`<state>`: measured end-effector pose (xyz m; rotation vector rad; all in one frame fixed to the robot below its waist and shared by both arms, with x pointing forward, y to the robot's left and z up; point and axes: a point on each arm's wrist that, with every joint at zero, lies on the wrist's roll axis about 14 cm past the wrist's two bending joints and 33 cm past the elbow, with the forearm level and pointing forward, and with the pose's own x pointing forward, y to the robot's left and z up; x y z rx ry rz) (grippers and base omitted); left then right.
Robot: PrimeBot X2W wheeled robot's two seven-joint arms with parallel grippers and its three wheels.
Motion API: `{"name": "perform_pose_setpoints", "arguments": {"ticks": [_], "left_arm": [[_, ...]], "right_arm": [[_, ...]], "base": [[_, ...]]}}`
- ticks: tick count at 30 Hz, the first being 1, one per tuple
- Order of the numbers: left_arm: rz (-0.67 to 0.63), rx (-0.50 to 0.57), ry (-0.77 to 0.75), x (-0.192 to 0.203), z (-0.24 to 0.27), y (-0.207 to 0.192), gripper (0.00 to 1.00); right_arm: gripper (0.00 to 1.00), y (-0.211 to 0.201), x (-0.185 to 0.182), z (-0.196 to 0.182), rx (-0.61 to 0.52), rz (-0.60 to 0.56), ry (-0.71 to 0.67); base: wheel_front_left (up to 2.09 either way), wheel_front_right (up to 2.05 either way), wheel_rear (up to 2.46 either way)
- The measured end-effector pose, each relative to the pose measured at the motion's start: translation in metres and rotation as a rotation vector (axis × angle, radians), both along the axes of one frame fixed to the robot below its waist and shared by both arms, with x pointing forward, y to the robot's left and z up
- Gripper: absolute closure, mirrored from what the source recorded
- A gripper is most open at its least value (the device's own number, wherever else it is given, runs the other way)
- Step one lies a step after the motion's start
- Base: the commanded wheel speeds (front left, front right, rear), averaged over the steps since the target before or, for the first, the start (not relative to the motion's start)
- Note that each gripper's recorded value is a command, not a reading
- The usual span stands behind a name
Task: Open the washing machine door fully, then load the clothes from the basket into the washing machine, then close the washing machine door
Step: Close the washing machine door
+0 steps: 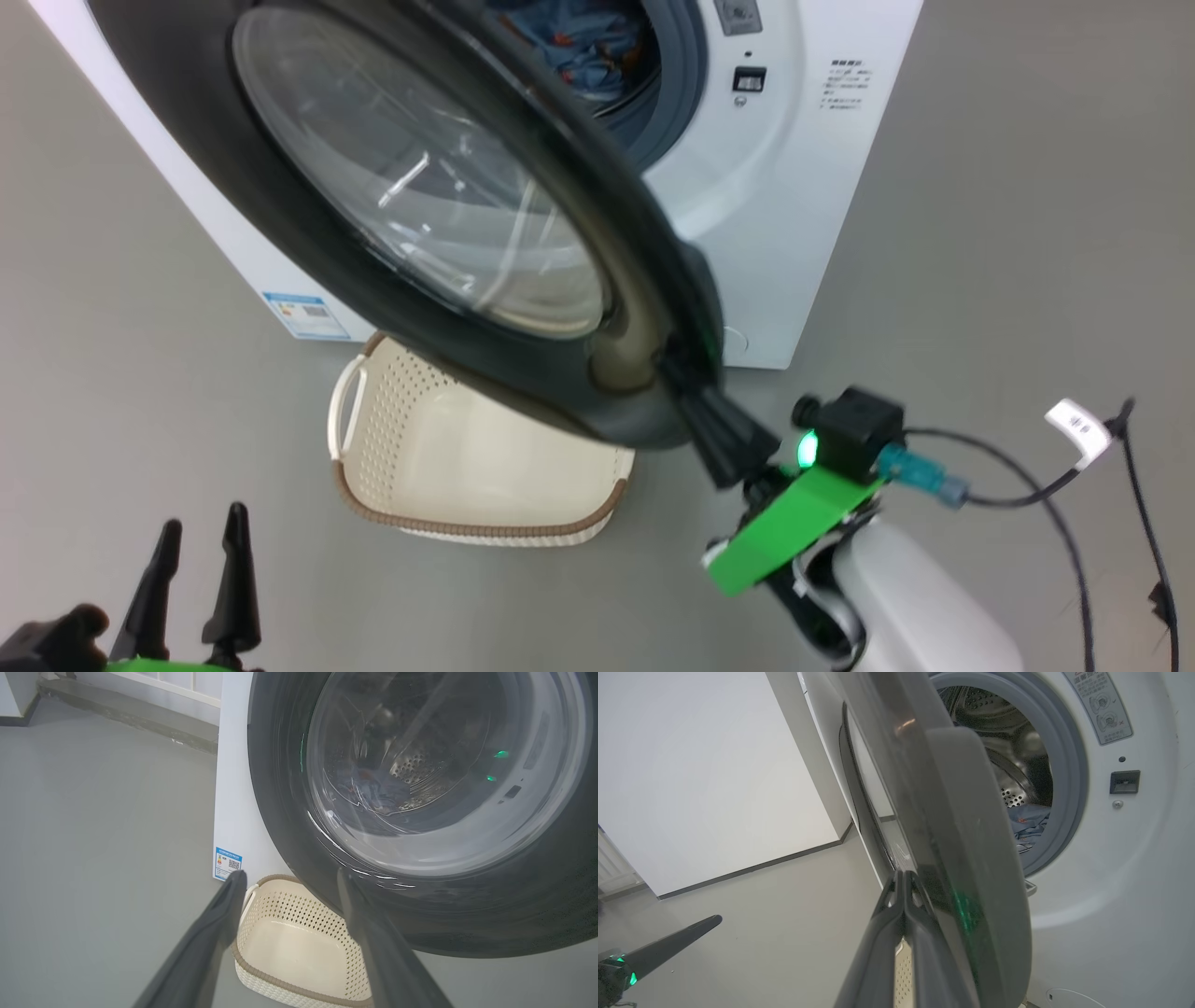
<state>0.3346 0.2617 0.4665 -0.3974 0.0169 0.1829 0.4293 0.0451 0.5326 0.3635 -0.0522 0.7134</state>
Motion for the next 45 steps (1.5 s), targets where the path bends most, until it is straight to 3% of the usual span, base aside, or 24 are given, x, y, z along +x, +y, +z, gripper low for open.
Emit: {"name": "perform_pose_setpoints", "arguments": {"ticks": [20, 29, 39, 45], "left_arm": [[-0.020, 0.000, -0.040, 0.044, 0.011, 0.005, 0.00], [-0.019, -0.004, -0.038, 0.058, 0.009, 0.007, 0.00], [0.009, -0.001, -0.014, 0.059, 0.003, 0.016, 0.00], [0.007, -0.004, -0.017, 0.059, 0.003, 0.016, 0.00]], "right_arm": [[1.00, -0.047, 0.126, 0.036, 0.113, -0.228, -0.079], [1.00, -0.047, 0.173, 0.037, 0.146, -0.275, -0.083], [1.00, -0.029, 0.195, 0.027, 0.189, -0.257, -0.057], [1.00, -0.020, 0.185, 0.032, 0.139, -0.214, -0.093]], "base": [[0.00, 0.00, 0.00], [0.00, 0.00, 0.00], [0.00, 0.00, 0.00], [0.00, 0.00, 0.00]]}}
